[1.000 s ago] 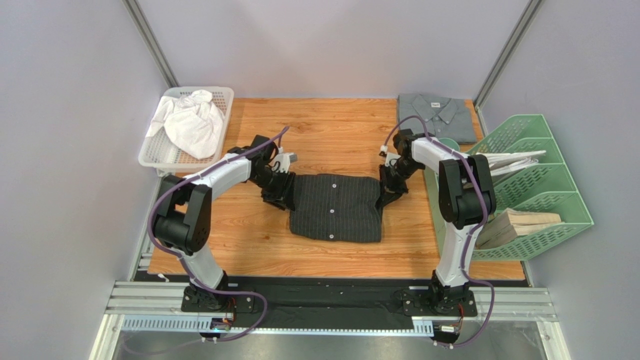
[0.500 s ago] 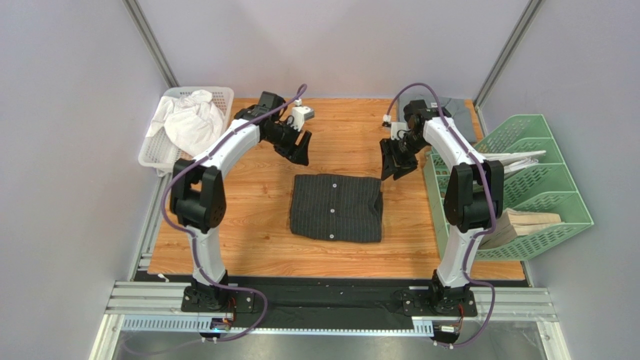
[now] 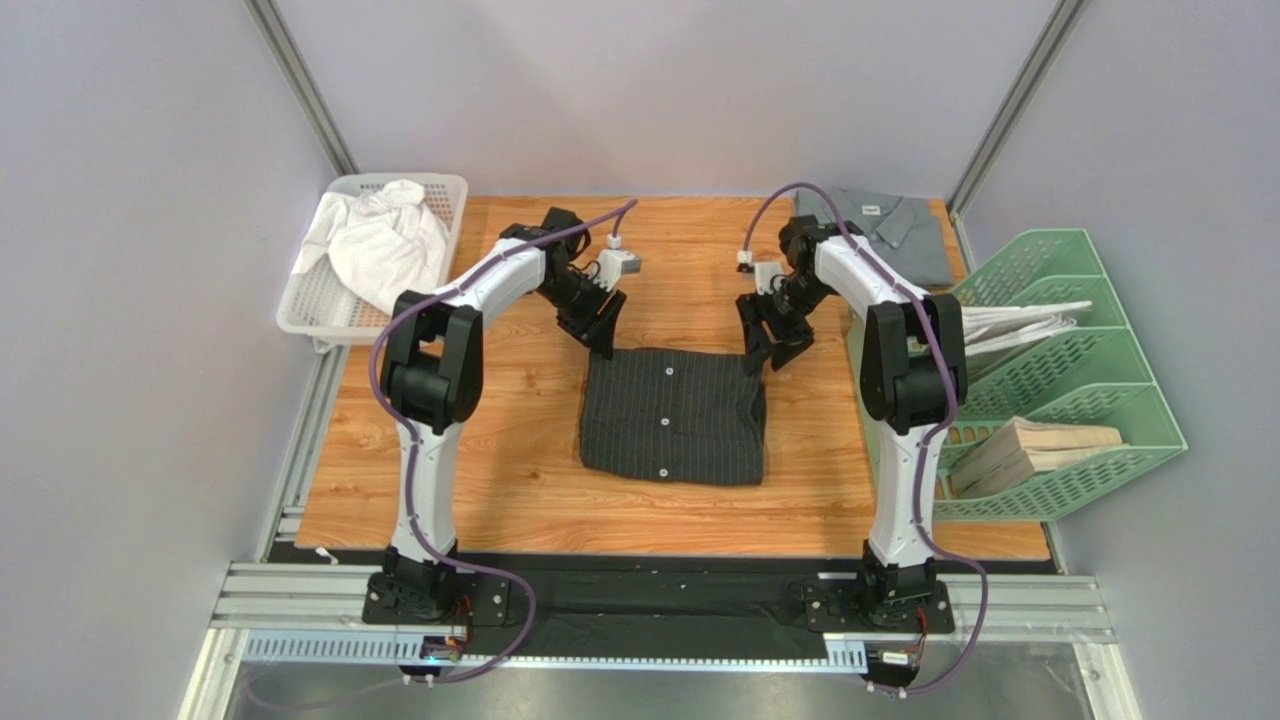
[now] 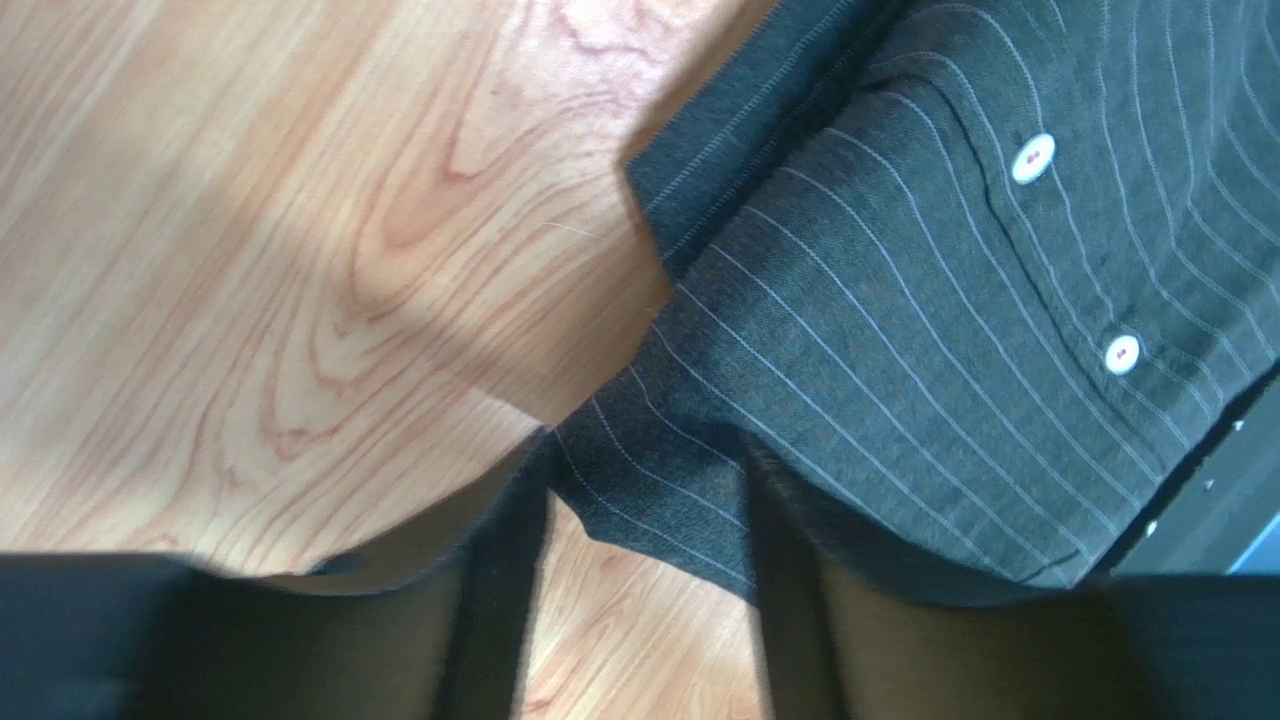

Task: Fold and stack the long sleeve shirts
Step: Fold the shirt

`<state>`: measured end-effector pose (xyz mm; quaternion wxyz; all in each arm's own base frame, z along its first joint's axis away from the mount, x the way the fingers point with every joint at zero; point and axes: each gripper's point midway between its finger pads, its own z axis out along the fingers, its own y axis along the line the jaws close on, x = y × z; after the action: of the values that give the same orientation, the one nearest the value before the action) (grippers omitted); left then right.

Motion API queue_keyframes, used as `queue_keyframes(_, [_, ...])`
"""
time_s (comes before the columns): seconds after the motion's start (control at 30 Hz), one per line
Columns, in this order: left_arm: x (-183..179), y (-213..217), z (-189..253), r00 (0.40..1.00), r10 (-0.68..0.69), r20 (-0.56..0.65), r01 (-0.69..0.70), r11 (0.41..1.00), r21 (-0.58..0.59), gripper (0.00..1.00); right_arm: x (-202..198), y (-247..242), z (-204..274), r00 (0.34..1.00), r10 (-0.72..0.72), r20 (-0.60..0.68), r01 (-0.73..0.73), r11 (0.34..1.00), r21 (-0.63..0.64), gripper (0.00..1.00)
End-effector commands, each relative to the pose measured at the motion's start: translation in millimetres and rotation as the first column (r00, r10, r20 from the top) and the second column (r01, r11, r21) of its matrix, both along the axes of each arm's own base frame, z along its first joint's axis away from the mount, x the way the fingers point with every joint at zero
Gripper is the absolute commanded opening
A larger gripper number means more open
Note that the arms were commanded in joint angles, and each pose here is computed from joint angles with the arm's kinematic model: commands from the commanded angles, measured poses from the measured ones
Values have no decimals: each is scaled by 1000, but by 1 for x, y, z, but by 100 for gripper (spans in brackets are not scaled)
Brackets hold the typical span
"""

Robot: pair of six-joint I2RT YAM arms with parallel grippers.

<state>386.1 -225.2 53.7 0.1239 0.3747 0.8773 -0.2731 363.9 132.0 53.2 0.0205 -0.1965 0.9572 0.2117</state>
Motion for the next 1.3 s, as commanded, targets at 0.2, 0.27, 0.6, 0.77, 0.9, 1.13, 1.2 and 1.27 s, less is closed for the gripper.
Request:
queue_keyframes(0.2, [22, -11, 16, 1000, 24, 9, -23, 997, -76, 0, 34, -12, 0, 995, 40, 86, -39, 999, -14, 0])
queue_keyframes(0.27, [28, -9, 15, 999, 50, 5, -50, 997, -63, 0, 49, -10, -8, 995, 29, 101, -26, 999, -29, 0])
queue_keyframes(0.6, [86, 14, 21, 980, 156, 123, -153, 988, -27, 4, 113, 1, 13, 967, -70, 243, 78, 997, -23, 2])
queue_keyframes(0.77, [73, 9, 91, 956, 185, 226, -147, 973, -176, 67, 102, 7, 99, 935, -121, 332, 74, 986, 151, 71])
queue_keyframes(0.9, [-2, -10, 183, 944, 201, 263, -91, 920, -380, 99, 58, 16, 169, 912, -131, 388, -5, 944, 330, 100])
queue_keyframes(1.13, [-85, -39, 204, 921, 382, 80, -238, 712, -661, 99, -40, 76, 198, 969, -78, 235, -107, 723, 683, 100])
queue_keyframes(1.2, [-120, -57, 218, 988, 153, 26, -80, 644, -760, 99, -61, 92, 175, 987, -37, 159, -80, 738, 670, 100])
queue_keyframes(1.27, [-134, -74, 187, 988, 117, -101, -155, 724, -672, 99, -84, 106, 154, 997, 11, 75, -58, 740, 670, 100])
